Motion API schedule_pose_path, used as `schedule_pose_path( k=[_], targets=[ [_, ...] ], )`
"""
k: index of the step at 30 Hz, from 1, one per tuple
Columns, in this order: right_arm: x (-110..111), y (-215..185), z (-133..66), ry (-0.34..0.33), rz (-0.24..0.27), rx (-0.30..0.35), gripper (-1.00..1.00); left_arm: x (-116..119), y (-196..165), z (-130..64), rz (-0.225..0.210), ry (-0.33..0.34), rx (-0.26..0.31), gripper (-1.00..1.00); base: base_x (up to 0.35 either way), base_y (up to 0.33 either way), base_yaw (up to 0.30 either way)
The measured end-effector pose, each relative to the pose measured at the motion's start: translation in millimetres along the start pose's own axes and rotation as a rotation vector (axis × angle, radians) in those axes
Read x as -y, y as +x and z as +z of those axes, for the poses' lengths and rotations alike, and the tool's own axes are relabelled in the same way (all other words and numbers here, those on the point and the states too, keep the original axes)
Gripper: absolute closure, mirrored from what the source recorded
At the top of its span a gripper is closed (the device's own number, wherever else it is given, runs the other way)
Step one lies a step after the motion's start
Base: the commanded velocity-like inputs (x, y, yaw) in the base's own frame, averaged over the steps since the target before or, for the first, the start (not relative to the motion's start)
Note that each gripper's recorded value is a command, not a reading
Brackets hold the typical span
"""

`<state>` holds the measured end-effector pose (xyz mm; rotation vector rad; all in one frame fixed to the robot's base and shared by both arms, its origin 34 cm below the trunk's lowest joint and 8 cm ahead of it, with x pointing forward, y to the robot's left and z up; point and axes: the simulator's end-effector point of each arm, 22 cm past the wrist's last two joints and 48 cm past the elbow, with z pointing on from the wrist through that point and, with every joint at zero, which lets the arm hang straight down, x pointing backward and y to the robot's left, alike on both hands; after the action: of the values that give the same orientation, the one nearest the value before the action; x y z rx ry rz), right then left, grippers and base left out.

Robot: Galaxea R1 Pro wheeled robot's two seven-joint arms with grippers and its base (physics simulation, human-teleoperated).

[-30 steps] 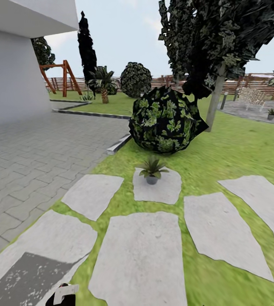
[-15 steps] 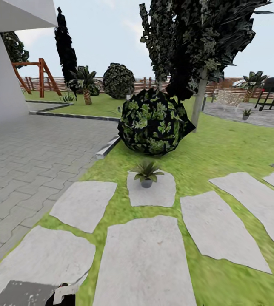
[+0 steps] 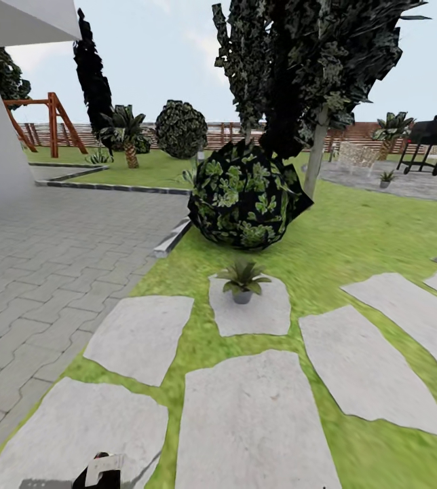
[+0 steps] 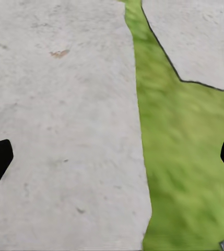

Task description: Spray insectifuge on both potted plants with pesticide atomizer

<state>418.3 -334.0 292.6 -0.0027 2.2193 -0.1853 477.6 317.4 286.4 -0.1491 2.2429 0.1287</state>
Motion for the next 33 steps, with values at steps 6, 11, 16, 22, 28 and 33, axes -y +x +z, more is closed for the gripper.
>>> schedule_pose_path(
  k=[6, 11, 16, 22, 28, 33],
  targets=[
    [0.0, 0.0, 0.0, 0.0, 0.0, 0.0, -1.0, 0.7, 0.2, -0.2, 0.0, 0.001, 0.0, 1.0, 0.226, 0.284, 0.0],
    [0.0, -0.2, 0.0, 0.0, 0.0, 0.0, -1.0, 1.0, 0.2, -0.2, -0.001, 0.002, 0.0, 1.0, 0.236, 0.271, 0.0],
    [0.0, -0.2, 0.0, 0.0, 0.0, 0.001, -1.0, 1.1, 0.8, -0.3, -0.001, 0.002, -0.001, 1.0, 0.24, 0.254, 0.0],
    [0.0, -0.1, 0.0, 0.0, 0.0, 0.0, -1.0, 1.2, 1.3, -0.4, -0.001, 0.003, -0.002, 1.0, 0.241, 0.25, 0.0],
    [-0.2, 0.0, -0.1, -0.001, 0.0, 0.0, -1.0, 0.9, 1.3, -0.4, -0.001, 0.002, -0.002, 1.0, 0.241, 0.25, -0.084],
    [-0.5, 0.2, -0.1, -0.003, 0.0, -0.001, -1.0, 1.0, 1.3, -0.4, 0.0, 0.002, -0.003, 1.0, 0.241, 0.25, -0.242]
  ],
)
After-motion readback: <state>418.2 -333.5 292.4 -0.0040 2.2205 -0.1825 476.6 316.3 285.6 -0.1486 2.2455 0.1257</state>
